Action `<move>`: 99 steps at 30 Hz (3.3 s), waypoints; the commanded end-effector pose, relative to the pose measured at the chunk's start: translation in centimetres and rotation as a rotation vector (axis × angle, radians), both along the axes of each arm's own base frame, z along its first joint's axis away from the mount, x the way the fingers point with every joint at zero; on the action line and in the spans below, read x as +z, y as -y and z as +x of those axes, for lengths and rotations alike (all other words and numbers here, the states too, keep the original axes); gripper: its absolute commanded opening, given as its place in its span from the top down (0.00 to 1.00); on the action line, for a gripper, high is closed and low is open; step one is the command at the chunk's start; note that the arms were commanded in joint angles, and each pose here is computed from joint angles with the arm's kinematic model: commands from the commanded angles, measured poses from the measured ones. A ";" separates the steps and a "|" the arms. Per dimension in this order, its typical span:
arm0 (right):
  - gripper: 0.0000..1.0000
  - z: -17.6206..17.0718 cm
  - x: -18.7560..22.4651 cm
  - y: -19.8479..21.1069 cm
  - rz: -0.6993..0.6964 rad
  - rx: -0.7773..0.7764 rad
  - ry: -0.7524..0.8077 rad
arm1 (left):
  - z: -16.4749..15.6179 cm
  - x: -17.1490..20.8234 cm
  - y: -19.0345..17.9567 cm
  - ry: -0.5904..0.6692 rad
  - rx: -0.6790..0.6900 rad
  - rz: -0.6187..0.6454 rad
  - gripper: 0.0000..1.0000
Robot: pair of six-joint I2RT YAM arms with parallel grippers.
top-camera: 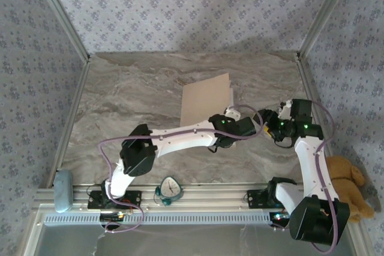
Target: Put the files into the folder
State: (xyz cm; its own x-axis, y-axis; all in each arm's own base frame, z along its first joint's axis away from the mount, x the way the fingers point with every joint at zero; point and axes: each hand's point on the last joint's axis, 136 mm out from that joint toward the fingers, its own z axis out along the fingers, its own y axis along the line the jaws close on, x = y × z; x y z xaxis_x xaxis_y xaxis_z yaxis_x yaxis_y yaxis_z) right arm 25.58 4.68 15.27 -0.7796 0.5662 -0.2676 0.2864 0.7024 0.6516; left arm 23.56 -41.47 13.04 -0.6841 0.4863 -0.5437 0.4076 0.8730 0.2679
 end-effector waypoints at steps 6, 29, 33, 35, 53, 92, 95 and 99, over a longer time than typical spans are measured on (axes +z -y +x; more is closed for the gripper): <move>0.26 -0.9 -1.2 0.3 0.020 -0.013 -0.032 | 2.0 -1.4 1.2 -0.020 0.080 0.019 0.94; 0.26 -0.1 -2.4 0.0 0.060 -0.007 -0.030 | 4.1 -0.3 4.5 -0.097 0.044 -0.106 0.59; 0.26 0.0 -2.4 0.3 0.044 -0.008 -0.026 | 3.9 1.0 5.1 -0.106 0.024 -0.153 0.51; 0.25 0.0 -2.3 0.3 0.041 -0.010 -0.022 | 4.0 1.9 5.1 -0.102 0.020 -0.171 0.44; 0.22 2.2 0.6 0.7 -0.013 0.006 0.109 | 4.6 10.2 1.4 0.020 0.007 -0.323 0.16; 0.00 10.8 -2.7 7.5 -0.792 -0.045 0.470 | 6.3 -0.8 -45.7 0.567 0.697 -0.144 0.00; 0.00 11.4 -4.2 8.1 -0.821 -0.054 0.482 | 7.1 -0.6 -45.5 0.598 0.655 -0.190 0.00; 0.00 12.3 -4.6 7.7 -0.828 -0.037 0.533 | 8.4 -0.7 -45.6 0.607 0.620 -0.212 0.00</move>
